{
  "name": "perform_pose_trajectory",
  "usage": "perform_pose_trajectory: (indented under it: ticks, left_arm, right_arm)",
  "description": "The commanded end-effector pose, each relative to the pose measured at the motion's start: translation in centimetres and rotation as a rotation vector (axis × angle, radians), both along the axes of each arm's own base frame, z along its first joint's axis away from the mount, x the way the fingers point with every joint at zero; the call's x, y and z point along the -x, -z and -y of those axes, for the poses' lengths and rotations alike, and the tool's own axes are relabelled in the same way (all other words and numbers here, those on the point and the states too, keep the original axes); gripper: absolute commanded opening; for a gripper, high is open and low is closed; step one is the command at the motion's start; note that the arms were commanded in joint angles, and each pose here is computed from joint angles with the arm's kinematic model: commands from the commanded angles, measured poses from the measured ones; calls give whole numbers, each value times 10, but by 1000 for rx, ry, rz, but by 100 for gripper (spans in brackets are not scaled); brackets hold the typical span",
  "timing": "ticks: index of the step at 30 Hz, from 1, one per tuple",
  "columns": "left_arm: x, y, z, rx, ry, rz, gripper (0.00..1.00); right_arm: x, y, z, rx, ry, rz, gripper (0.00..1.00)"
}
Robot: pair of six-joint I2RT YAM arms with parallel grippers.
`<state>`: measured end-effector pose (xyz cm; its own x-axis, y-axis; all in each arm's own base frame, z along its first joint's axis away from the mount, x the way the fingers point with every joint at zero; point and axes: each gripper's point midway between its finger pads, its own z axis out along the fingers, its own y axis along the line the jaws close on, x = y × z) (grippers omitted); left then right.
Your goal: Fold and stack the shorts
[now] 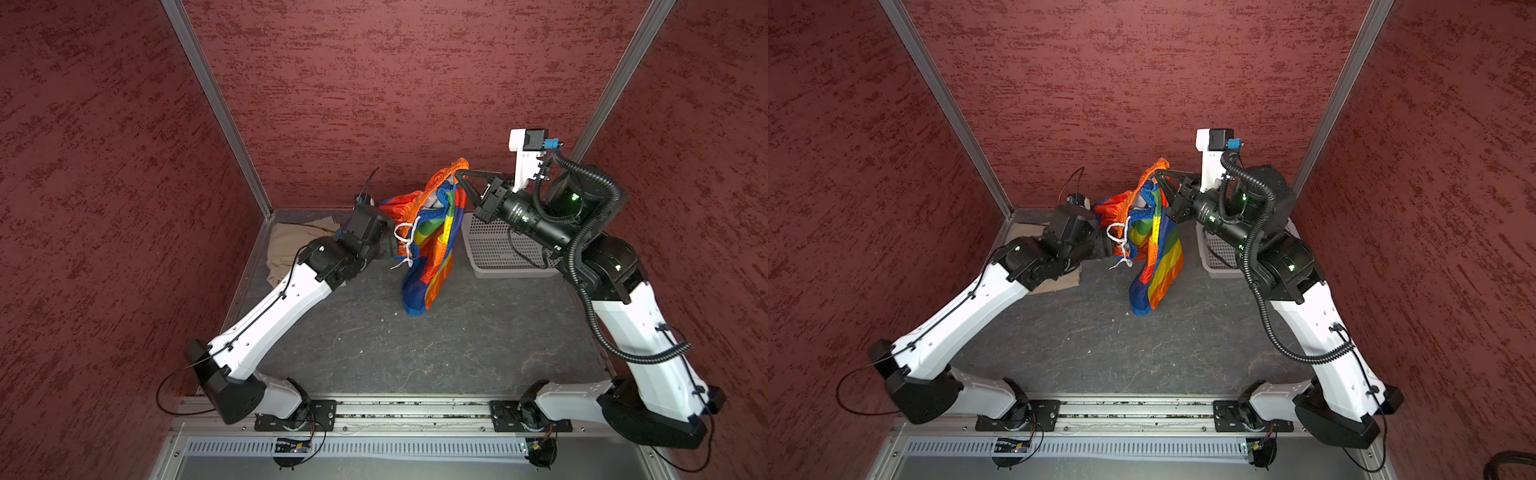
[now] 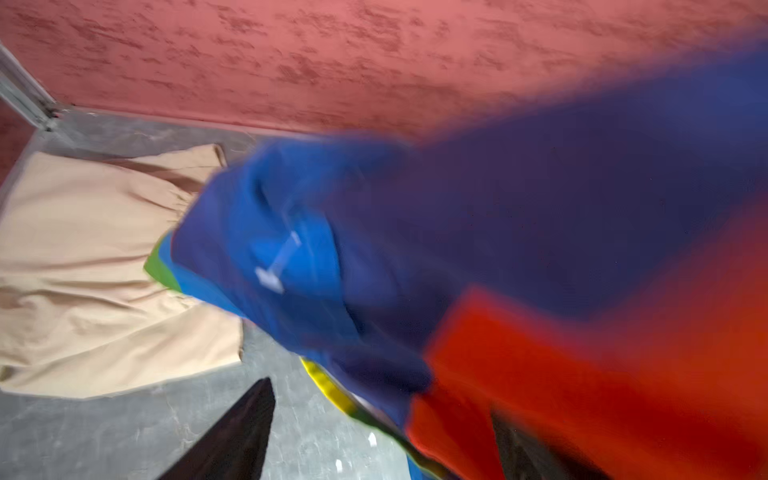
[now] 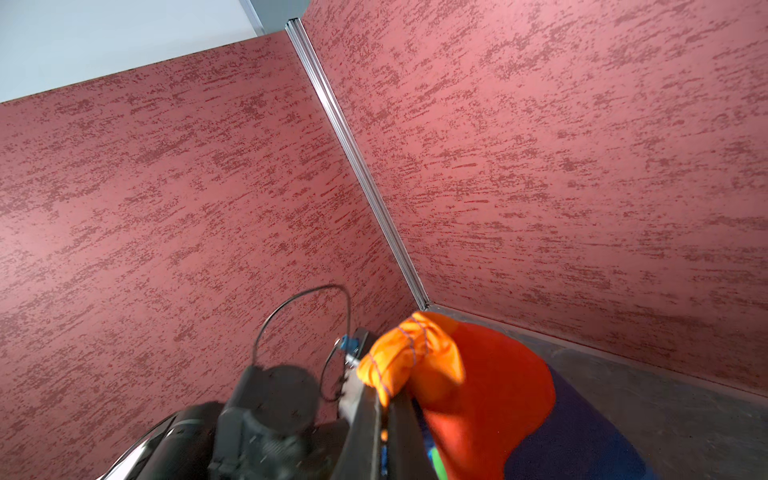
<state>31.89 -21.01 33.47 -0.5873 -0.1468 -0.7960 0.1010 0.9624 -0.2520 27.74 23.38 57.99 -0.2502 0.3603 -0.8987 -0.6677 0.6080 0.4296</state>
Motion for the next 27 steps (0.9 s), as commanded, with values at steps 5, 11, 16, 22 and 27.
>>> perform_pose_trajectory:
  ticks: [5, 11, 16, 22, 27]
  left_arm:
    - [67, -31, 13, 236, 156, 202, 81]
    - [97, -11, 46, 227, 331, 165, 97]
    - [118, -4, 110, 195, 519, 139, 99]
    - [108, 21, 144, 114, 480, 106, 99]
    - [75, 48, 122, -105, 207, 104, 90]
  right_arm:
    - [-6, -20, 0, -35, 30, 70, 0]
    - [-11, -18, -5, -45, 18, 52, 0]
    - [-12, -14, -5, -53, 21, 32, 0]
    - [-6, -17, 4, -69, 44, 43, 0]
    - [-2, -20, 7, -76, 38, 46, 0]
